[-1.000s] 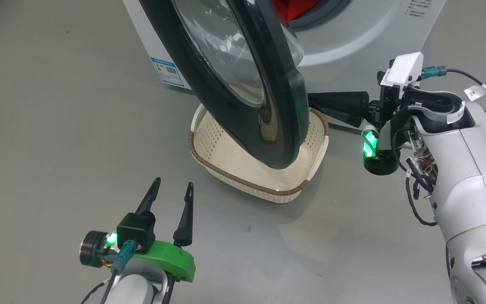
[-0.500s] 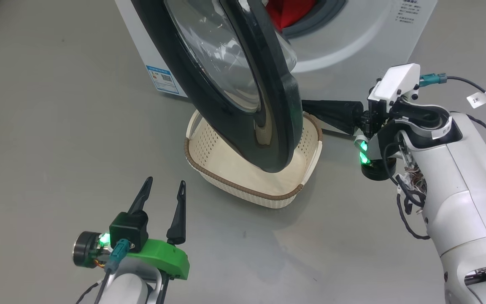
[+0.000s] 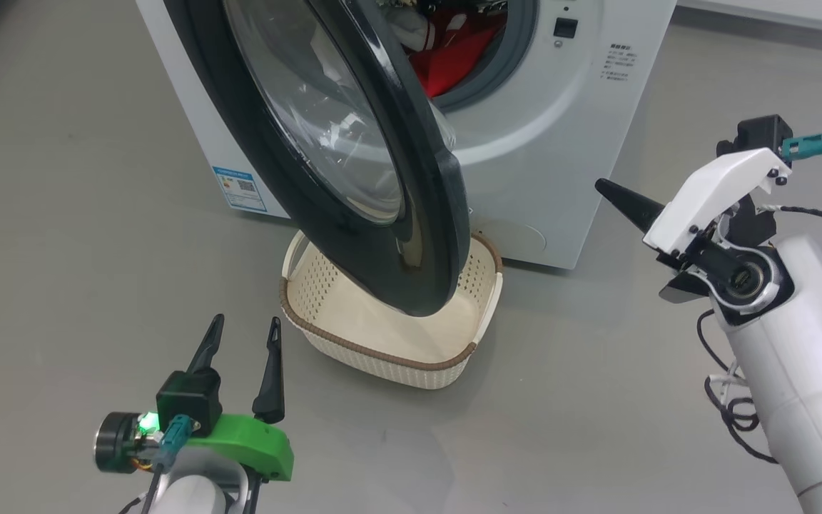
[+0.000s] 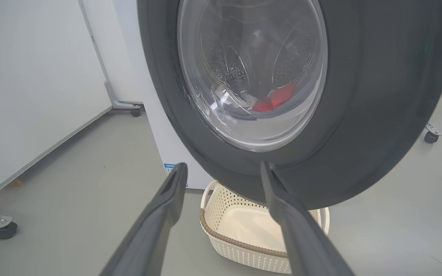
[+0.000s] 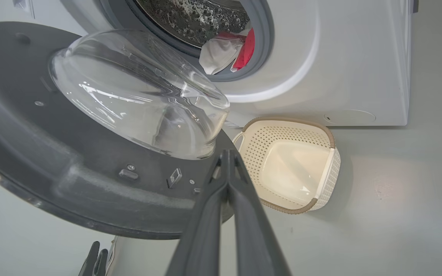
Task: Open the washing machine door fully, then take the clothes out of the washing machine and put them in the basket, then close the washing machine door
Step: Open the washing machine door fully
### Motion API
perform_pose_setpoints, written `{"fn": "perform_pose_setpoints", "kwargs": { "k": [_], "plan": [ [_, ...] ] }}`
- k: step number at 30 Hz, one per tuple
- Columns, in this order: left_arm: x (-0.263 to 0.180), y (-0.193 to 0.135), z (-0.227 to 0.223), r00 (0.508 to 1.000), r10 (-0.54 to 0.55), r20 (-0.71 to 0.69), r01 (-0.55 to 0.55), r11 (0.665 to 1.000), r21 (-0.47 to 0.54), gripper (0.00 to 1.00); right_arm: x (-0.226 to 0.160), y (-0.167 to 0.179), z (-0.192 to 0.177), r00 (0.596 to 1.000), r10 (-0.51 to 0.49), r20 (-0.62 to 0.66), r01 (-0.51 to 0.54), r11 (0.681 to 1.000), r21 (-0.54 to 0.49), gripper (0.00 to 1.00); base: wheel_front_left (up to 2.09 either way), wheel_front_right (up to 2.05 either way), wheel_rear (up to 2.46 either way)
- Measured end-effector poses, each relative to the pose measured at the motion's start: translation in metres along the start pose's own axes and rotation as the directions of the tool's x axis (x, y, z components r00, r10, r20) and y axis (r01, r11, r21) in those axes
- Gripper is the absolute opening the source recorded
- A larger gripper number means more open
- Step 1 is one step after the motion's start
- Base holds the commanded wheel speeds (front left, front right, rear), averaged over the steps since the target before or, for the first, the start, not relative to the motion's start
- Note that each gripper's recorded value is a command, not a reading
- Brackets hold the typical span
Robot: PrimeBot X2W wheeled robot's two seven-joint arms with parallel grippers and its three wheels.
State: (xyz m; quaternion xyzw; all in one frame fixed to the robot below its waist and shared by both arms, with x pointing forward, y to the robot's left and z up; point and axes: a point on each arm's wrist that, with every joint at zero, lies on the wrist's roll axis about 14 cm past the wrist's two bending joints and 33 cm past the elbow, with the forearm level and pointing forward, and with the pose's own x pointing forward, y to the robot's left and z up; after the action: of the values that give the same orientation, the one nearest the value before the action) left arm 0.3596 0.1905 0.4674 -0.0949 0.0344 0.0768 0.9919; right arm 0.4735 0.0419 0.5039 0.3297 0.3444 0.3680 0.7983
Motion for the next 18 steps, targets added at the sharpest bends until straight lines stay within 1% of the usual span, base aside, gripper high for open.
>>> {"fn": "perform_pose_setpoints", "kwargs": {
  "k": [1, 3, 7, 11, 14, 18],
  "plan": [
    [-0.001, 0.0, 0.001, 1.0, -0.001, 0.005, 0.001, 1.0, 0.0, 1.0, -0.004, 0.0, 0.002, 0.999, -0.009, 0.037, 0.009, 1.0, -0.013, 0.0, 0.0, 0.0, 0.0],
    [-0.003, 0.001, 0.002, 1.0, 0.003, 0.008, -0.003, 1.0, -0.004, 1.0, -0.013, 0.0, 0.002, 0.995, -0.026, 0.096, 0.033, 0.997, -0.073, 0.0, 0.0, 0.0, 0.0],
    [-0.009, 0.002, 0.0, 1.0, 0.007, 0.007, -0.007, 1.0, -0.014, 1.0, -0.033, -0.001, 0.0, 0.977, -0.053, 0.209, 0.091, 0.98, -0.175, 0.0, 0.0, 0.0, 0.0],
    [-0.013, -0.004, -0.001, 1.0, -0.014, 0.009, 0.014, 1.0, -0.011, 1.0, -0.056, 0.01, 0.004, 0.95, -0.025, 0.313, 0.114, 0.956, -0.271, 0.0, 0.0, 0.0, 0.0],
    [-0.015, -0.006, -0.001, 1.0, -0.023, 0.01, 0.023, 1.0, -0.008, 1.0, -0.074, 0.006, 0.002, 0.928, -0.033, 0.371, 0.157, 0.937, -0.311, 0.0, 0.0, 0.0, 0.0],
    [-0.014, -0.015, 0.0, 0.998, -0.052, 0.017, 0.052, 0.999, -0.003, 1.0, -0.104, -0.015, -0.003, 0.891, -0.083, 0.447, 0.241, 0.919, -0.311, 0.0, 0.0, 0.0, 0.0]
  ]
}}
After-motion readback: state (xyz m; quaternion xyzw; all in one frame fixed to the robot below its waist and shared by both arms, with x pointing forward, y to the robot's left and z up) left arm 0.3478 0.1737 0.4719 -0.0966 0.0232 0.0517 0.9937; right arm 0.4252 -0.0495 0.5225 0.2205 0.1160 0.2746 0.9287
